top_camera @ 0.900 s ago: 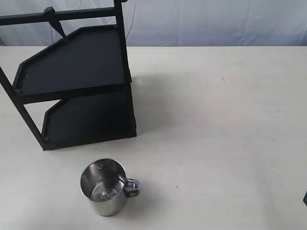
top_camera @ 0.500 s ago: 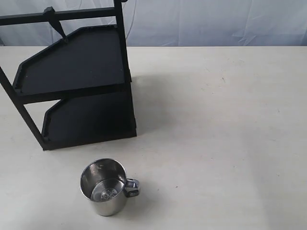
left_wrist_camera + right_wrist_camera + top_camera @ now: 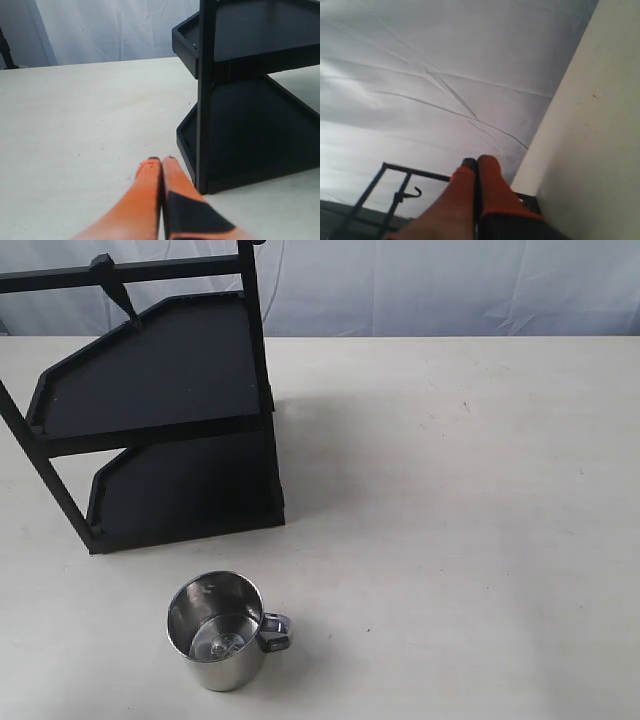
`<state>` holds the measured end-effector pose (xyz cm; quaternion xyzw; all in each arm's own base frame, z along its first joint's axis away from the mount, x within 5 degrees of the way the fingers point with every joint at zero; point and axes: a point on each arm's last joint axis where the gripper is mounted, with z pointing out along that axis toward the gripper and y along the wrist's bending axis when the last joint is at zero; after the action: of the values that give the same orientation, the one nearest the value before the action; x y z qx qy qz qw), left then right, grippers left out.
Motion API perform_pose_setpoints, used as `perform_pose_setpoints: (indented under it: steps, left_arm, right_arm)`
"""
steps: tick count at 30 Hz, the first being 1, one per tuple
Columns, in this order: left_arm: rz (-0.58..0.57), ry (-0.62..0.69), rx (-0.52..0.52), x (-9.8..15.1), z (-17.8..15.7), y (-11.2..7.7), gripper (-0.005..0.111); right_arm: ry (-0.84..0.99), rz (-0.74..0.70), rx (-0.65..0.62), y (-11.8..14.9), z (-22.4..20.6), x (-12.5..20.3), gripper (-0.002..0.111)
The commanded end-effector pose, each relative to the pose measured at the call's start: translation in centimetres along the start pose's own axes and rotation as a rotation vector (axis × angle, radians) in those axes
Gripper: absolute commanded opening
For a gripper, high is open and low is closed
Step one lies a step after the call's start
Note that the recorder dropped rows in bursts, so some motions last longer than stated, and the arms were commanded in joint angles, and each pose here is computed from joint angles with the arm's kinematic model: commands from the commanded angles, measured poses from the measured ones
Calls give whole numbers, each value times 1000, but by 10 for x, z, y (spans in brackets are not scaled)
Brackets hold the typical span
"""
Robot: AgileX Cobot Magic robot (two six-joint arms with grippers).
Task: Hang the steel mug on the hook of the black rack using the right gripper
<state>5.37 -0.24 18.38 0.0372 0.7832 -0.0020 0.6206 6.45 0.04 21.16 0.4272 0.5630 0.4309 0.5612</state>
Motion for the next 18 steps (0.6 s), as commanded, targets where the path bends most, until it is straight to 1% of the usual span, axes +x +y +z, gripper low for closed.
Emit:
perform_pose_setpoints:
  steps: [1,5,7,9,12,13,16,18]
  left_arm:
    - [3,-6,0,-1,0,0,0]
    - [3,-6,0,-1,0,0,0]
    - [3,-6,0,-1,0,0,0]
    - [3,-6,0,-1,0,0,0]
    - [3,-6,0,-1,0,0,0]
    - [3,-6,0,-1,0,0,0]
    - [3,-6,0,-1,0,0,0]
    - [3,-6,0,-1,0,0,0]
  right_arm:
    - [113,-228,54,21,2,2,-1]
    - [273,-555,152,49,14,1,-1]
    - [377,-740,167,68,26,0,-1]
    - [480,-920,132,87,41,-1,-1]
    - [661,-1057,15,111,63,7,-1]
    - [720,-1073,-24,115,69,10,-1]
    - [926,-1096,-185,119,92,27,-1]
    - [1030,-1065,-279,120,102,41,-1]
